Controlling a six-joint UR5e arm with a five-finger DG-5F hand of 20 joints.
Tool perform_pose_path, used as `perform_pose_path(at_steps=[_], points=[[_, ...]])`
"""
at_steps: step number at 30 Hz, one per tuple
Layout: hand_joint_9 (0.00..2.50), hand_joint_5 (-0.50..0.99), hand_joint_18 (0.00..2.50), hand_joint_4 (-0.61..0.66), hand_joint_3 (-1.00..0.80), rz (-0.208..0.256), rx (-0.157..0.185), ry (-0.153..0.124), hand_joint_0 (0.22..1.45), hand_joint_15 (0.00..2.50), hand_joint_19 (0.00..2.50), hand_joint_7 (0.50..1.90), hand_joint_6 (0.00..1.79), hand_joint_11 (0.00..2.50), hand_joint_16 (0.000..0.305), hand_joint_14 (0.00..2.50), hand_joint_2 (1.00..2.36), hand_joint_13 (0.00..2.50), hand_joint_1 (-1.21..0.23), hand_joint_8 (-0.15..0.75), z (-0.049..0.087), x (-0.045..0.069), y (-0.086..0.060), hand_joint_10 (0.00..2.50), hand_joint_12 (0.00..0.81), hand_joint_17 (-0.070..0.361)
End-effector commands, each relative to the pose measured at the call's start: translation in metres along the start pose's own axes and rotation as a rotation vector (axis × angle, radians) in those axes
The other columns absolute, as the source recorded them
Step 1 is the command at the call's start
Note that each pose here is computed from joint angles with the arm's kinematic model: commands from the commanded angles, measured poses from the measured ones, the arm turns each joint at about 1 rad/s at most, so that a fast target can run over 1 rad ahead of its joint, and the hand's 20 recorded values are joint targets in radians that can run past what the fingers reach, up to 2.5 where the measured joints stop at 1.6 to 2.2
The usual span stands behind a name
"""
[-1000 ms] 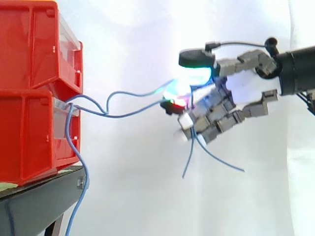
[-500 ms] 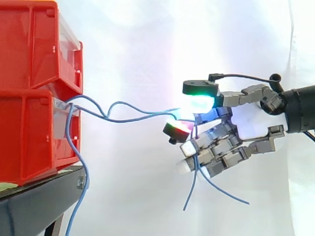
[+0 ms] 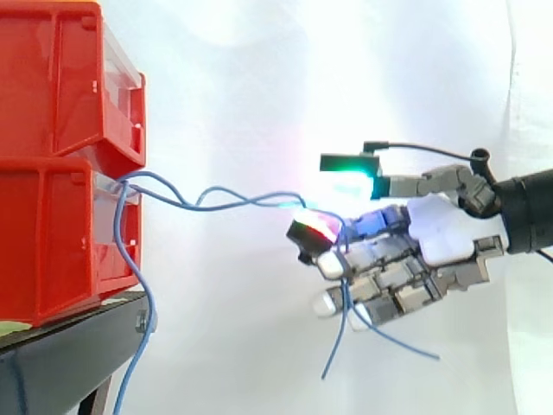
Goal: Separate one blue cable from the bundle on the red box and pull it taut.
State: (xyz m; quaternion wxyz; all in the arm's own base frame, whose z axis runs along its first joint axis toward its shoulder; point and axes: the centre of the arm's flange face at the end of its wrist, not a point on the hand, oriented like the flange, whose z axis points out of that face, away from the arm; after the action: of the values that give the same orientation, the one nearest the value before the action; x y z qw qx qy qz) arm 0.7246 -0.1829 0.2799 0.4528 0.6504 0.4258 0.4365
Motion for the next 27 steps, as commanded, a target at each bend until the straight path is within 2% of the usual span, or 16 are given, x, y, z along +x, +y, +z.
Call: perform_pose_path(at_steps=[1,2,4,9,13,17,22,24,27], points=[[0.84,-0.08,0.49,0.05,-0.27,0.009,0.034,-0.003,0.61,0.33,0.51,0.76,0.92,0.42,0.045,0.01,1.01,0.57,-0.69,0.234,0.005,-0.002,-0.017,0.01,0.349,0.101],[0.84,-0.08,0.49,0.05,-0.27,0.01,0.047,-0.004,0.61,0.34,0.51,0.76,0.92,0.42,0.045,0.01,1.01,0.57,-0.69,0.234,0.007,-0.002,-0.025,0.01,0.35,0.101],[0.84,-0.08,0.49,0.05,-0.27,0.007,0.053,-0.003,0.61,0.34,0.52,0.76,0.92,0.42,0.045,0.01,1.01,0.57,-0.69,0.232,0.009,-0.001,-0.029,0.01,0.348,0.101],[0.83,-0.08,0.49,0.06,-0.27,-0.02,0.056,0.005,0.61,0.33,0.51,0.76,0.92,0.42,0.045,0.01,1.01,0.57,-0.69,0.232,0.009,0.002,-0.03,0.01,0.349,0.101],[0.83,-0.08,0.49,0.05,-0.27,-0.078,0.055,0.001,0.61,0.34,0.52,0.75,0.92,0.43,0.045,0.01,1.01,0.57,-0.69,0.234,0.008,-0.003,-0.029,0.01,0.348,0.101],[0.83,-0.08,0.49,0.06,-0.28,-0.098,0.05,-0.002,0.62,0.33,0.52,0.76,0.92,0.43,0.045,0.01,1.01,0.57,-0.68,0.235,0.009,-0.006,-0.028,0.01,0.35,0.101],[0.83,-0.08,0.49,0.07,-0.29,-0.118,0.016,-0.005,0.62,0.34,0.51,0.76,0.92,0.43,0.045,0.01,1.01,0.57,-0.68,0.235,0.012,-0.012,-0.018,0.01,0.349,0.101],[0.83,-0.08,0.49,0.07,-0.29,-0.145,-0.019,-0.01,0.61,0.34,0.52,0.76,0.92,0.43,0.045,0.01,1.01,0.57,-0.68,0.237,0.016,-0.017,-0.01,0.01,0.35,0.101],[0.83,-0.08,0.49,0.07,-0.29,-0.172,-0.046,-0.016,0.62,0.33,0.52,0.76,0.92,0.44,0.045,0.01,1.01,0.57,-0.68,0.237,0.021,-0.023,-0.01,0.01,0.349,0.101]])
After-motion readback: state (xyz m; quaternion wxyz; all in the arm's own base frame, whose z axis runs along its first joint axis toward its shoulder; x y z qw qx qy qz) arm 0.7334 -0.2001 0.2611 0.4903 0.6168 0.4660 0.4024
